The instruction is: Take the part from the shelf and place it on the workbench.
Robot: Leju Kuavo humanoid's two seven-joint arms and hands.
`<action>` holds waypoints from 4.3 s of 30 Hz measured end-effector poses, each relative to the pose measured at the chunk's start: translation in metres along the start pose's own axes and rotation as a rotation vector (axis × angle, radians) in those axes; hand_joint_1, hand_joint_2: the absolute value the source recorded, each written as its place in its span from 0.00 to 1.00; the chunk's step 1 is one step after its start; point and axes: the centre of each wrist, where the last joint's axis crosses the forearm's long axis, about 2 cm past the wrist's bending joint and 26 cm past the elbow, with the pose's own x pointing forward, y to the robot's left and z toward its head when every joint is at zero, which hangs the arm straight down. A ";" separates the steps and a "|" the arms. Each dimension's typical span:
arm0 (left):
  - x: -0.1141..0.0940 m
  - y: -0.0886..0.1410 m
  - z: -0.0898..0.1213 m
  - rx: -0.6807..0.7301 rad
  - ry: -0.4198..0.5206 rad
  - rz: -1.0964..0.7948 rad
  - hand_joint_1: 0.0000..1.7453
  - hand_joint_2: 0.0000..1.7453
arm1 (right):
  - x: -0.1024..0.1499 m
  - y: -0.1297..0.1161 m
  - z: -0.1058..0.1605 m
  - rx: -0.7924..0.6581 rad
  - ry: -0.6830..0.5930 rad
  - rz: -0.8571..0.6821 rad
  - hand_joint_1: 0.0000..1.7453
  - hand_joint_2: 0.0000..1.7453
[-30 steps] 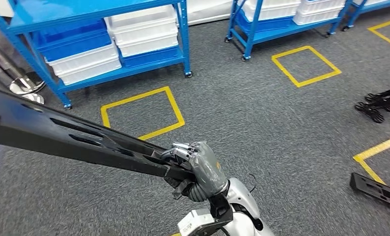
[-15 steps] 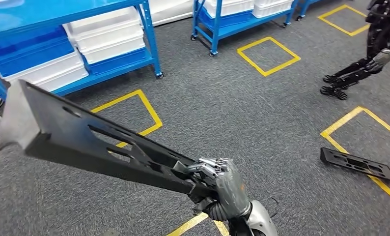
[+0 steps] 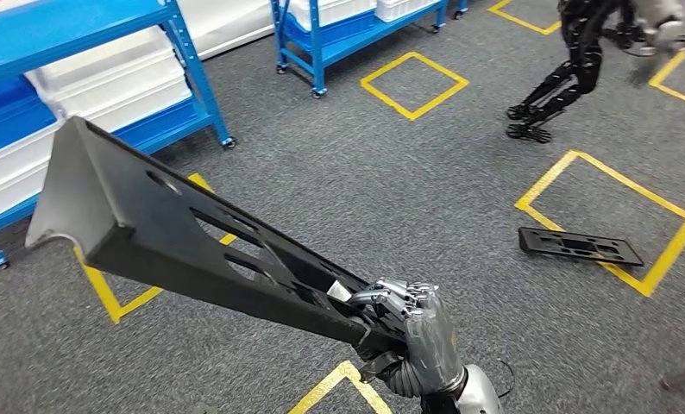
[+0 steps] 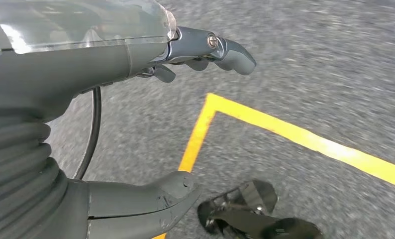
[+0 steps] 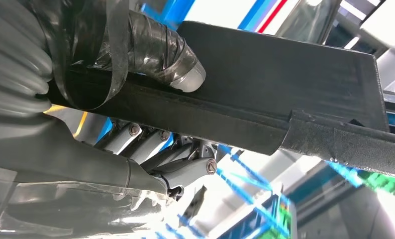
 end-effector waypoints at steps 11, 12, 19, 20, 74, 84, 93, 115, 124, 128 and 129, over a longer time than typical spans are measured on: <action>0.005 -0.002 -0.004 -0.010 -0.018 0.025 0.00 1.00 | 0.005 -0.011 0.002 -0.031 0.006 0.065 1.00 1.00; 0.005 -0.003 -0.003 -0.012 -0.015 0.030 0.00 1.00 | 0.005 -0.011 0.003 -0.031 0.013 0.070 1.00 1.00; 0.004 -0.005 -0.003 -0.015 -0.011 0.050 0.00 1.00 | 0.007 -0.014 0.006 -0.040 0.019 0.079 1.00 1.00; 0.004 -0.005 -0.003 -0.015 -0.012 0.051 0.00 1.00 | 0.008 -0.015 0.006 -0.042 0.019 0.081 1.00 1.00; 0.004 -0.029 0.002 0.006 0.017 0.075 0.00 1.00 | 0.009 -0.046 0.021 -0.165 0.102 0.191 1.00 1.00; -0.005 -0.013 0.004 0.010 -0.029 0.117 0.00 1.00 | 0.008 -0.049 0.019 -0.184 0.097 0.186 1.00 1.00; -0.016 0.004 0.009 0.055 -0.002 0.086 0.00 1.00 | 0.007 -0.050 0.019 -0.187 0.103 0.193 1.00 1.00; -0.014 0.007 0.007 0.068 -0.004 0.096 0.00 1.00 | 0.007 -0.050 0.020 -0.191 0.106 0.198 1.00 1.00; -0.018 0.007 0.011 0.067 0.007 0.091 0.00 1.00 | 0.007 -0.050 0.019 -0.194 0.106 0.199 1.00 1.00; -0.019 0.007 0.011 0.069 0.010 0.094 0.00 1.00 | 0.007 -0.051 0.019 -0.194 0.108 0.207 1.00 1.00; -0.018 0.007 0.011 0.067 0.011 0.094 0.00 1.00 | 0.007 -0.051 0.019 -0.194 0.111 0.211 1.00 1.00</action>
